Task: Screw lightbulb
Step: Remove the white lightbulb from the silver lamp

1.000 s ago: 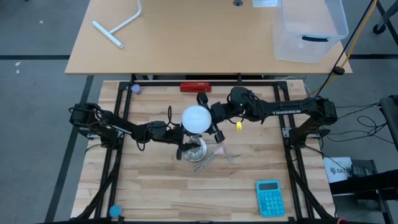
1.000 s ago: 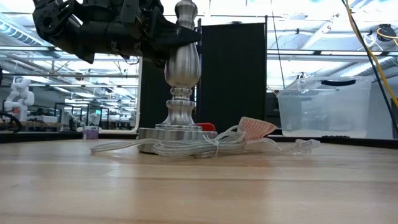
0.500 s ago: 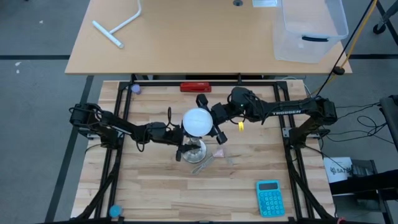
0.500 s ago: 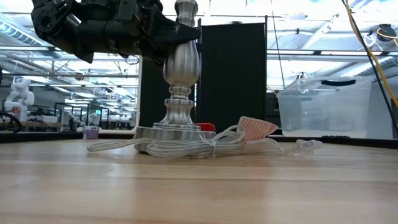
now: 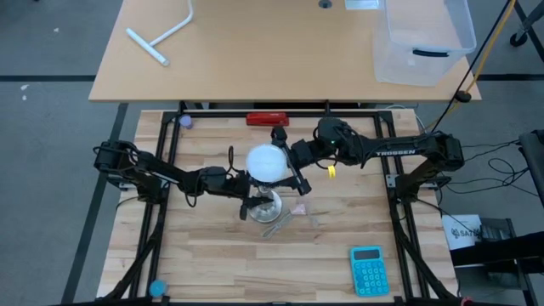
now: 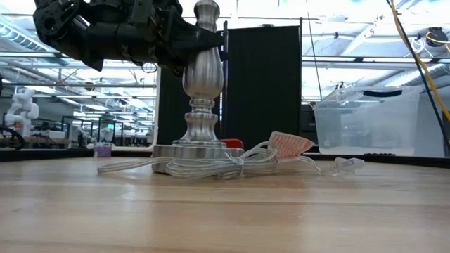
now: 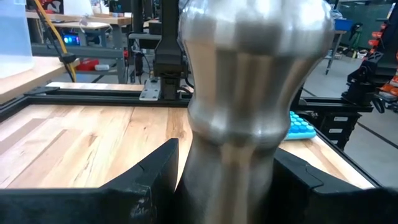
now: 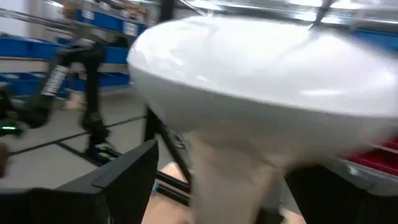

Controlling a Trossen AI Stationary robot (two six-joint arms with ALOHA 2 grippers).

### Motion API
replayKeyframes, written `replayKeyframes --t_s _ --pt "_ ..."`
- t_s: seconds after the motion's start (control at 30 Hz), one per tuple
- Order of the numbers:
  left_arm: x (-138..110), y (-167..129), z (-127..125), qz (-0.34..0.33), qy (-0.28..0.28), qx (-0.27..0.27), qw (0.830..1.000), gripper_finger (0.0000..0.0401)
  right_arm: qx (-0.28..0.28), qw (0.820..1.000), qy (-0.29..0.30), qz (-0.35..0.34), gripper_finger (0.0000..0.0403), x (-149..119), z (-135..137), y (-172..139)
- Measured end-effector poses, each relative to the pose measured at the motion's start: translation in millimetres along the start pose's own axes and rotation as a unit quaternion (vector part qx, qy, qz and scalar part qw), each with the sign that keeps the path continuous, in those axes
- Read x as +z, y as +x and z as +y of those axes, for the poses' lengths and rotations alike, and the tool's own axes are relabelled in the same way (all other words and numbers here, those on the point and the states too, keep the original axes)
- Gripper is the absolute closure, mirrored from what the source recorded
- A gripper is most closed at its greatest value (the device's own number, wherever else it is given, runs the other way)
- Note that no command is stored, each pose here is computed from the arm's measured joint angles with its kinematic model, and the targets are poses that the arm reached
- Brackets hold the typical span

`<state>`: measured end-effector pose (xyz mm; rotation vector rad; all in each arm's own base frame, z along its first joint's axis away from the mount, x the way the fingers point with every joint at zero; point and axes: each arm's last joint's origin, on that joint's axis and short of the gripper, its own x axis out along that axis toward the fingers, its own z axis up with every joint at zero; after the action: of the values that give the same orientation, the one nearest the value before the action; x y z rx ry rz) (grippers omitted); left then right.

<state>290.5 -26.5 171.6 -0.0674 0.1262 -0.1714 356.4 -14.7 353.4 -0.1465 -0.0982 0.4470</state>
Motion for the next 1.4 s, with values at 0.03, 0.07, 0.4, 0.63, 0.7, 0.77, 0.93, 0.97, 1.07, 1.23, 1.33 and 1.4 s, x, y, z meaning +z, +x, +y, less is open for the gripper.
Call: replayKeyframes --t_s 0.03,0.07,0.4,0.63,0.7,0.77,0.93,0.97,1.07,1.23,1.33,1.4 --pt "-0.8 -0.1 0.1 0.003 0.000 0.000 1.000 0.0211 -0.013 1.000 -0.003 0.004 0.0079 0.3 -1.7 -1.4" --pt "-1.0 -0.2 0.0 0.004 -0.001 0.000 1.000 0.0211 -0.023 1.000 -0.006 0.006 0.0080 0.0 -3.7 -2.4" --pt "-0.7 0.1 0.1 0.004 0.000 0.000 1.000 0.0211 -0.064 0.998 -0.005 0.024 0.0086 -0.5 -10.4 -8.2" --pt "-0.7 0.2 -0.1 0.005 0.001 0.000 1.000 0.0211 -0.055 0.996 -0.001 0.065 0.0087 12.6 4.3 -21.1" --pt "-0.7 0.3 -0.2 0.005 0.004 0.000 1.000 0.0211 -0.046 0.996 0.000 0.075 0.0087 16.7 11.5 -24.1" --pt "-0.6 0.4 -0.2 0.005 0.004 -0.001 1.000 0.0211 -0.036 0.996 0.000 0.082 0.0087 20.4 19.0 -25.8" --pt "-0.7 0.4 -0.2 0.005 0.005 -0.001 1.000 0.0211 -0.073 0.988 -0.010 0.138 0.0087 23.6 41.3 -27.5" --pt "-0.7 0.4 -0.1 0.005 0.005 0.000 1.000 0.0211 -0.088 0.984 -0.010 0.153 0.0087 22.1 45.6 -26.3" --pt "-0.7 0.4 -0.1 0.005 0.006 0.000 1.000 0.0211 -0.136 0.972 -0.016 0.193 0.0087 18.5 58.4 -22.8" --pt "-0.7 0.4 -0.1 0.005 0.006 0.000 1.000 0.0211 -0.218 0.946 -0.041 0.236 0.0087 16.0 77.3 -20.8" --pt "-0.7 0.4 -0.1 0.005 0.006 0.001 1.000 0.0211 -0.255 0.938 -0.050 0.231 0.0087 10.5 90.4 -24.7" --pt "-0.7 0.4 -0.1 0.005 0.006 0.001 1.000 0.0211 -0.269 0.936 -0.045 0.223 0.0087 1.9 99.9 -31.0"
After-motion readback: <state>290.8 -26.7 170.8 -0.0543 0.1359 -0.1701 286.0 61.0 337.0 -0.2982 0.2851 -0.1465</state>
